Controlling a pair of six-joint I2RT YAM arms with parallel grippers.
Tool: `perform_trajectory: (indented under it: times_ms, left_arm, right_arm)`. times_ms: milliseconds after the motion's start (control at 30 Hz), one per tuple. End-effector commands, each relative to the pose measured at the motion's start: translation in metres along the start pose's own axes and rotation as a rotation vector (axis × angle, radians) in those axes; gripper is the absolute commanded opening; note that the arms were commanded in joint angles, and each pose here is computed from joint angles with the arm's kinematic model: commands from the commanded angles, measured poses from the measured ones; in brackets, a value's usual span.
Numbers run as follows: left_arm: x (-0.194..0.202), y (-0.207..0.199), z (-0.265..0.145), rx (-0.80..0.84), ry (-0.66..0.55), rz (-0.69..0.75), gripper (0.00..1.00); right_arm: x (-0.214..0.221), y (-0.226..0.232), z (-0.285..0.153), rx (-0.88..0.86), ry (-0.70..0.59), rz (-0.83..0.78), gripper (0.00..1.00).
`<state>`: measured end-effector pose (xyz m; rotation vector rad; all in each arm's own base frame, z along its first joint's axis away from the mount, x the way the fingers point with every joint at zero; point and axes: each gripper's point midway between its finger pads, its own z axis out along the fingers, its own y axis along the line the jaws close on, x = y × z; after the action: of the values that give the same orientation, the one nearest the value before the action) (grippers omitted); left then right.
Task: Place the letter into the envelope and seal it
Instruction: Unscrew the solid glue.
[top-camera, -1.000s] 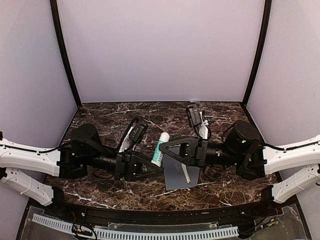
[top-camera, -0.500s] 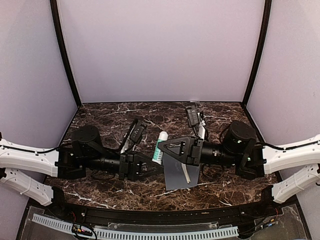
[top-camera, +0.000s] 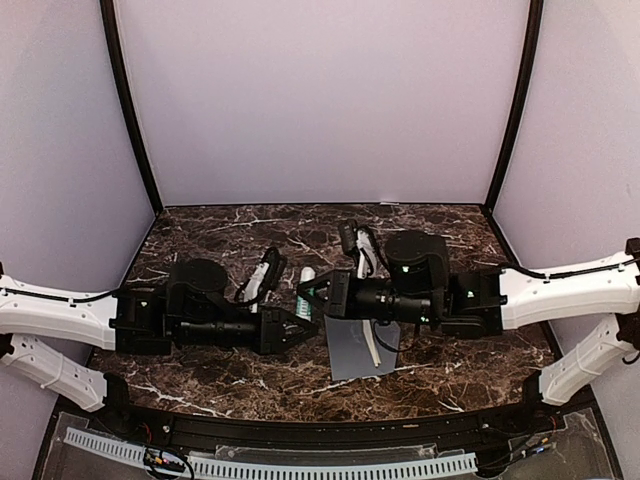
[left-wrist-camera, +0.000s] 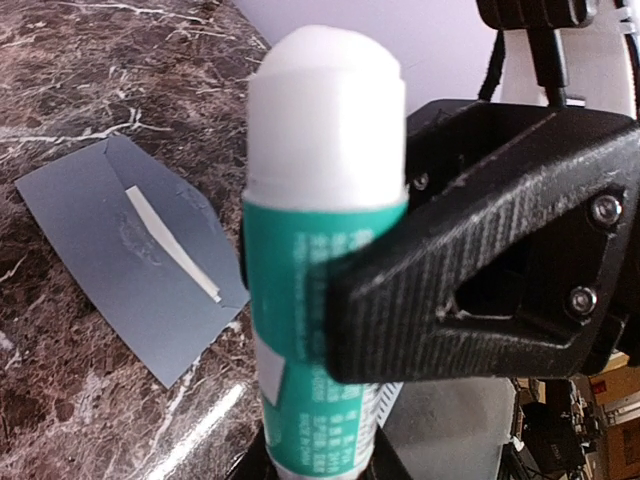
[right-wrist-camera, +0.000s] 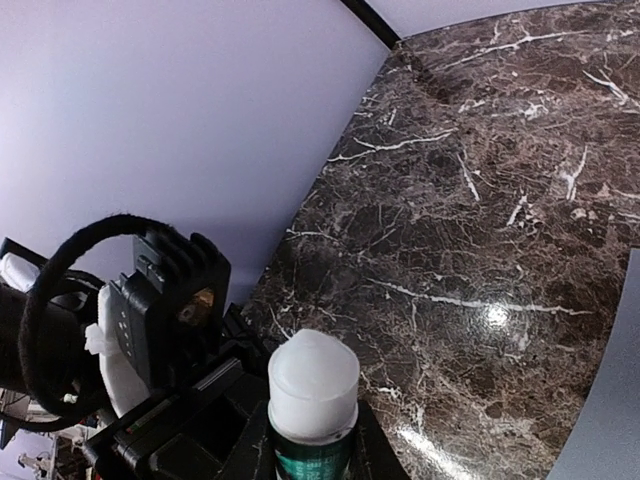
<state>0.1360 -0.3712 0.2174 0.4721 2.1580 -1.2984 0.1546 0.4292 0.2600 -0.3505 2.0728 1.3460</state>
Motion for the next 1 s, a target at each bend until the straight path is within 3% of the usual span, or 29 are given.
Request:
perform_trajectory:
  times_ms: [0,133,233,333,467,567,833,967]
  left_arm:
    - [-0.025,0.029,-0.006,-0.173,-0.120,-0.046,0.00]
    - [-0.025,0.029,-0.004,-0.171,-0.117,-0.048,0.00]
    - [-0.023,0.024,-0.003,-0.144,-0.108,-0.048,0.00]
    - [-0.025,0.013,-0.004,-0.079,-0.118,-0.038,0.00]
    - [-0.028,-0.011,-0.008,0.059,-0.130,-0.014,0.00]
    - [-0.032,-0.038,-0.016,0.203,-0.149,0.020,0.00]
    - [-0.029,-0.082,-0.039,0.454,-0.151,0.104,0.00]
    - [-0.026,-0.086,-0.044,0.474,-0.132,0.110,0.00]
  right_arm:
    - [0.026,0.002,0.003,0.067,0.090,0.029,0.00]
    - [0.027,0.001,0.003,0.075,0.091,0.034,0.02]
    - [0.023,0.004,-0.002,0.066,0.079,0.036,0.09]
    - [0.016,0.016,-0.012,0.005,0.058,0.020,0.26]
    - [0.004,0.036,-0.033,-0.119,0.004,0.005,0.57]
    - [-0.004,0.050,-0.051,-0.216,-0.048,-0.004,0.69]
    - [-0.015,0.055,-0.072,-0.304,-0.137,-0.037,0.80]
    - [-0.021,0.053,-0.074,-0.358,-0.143,-0.010,0.79]
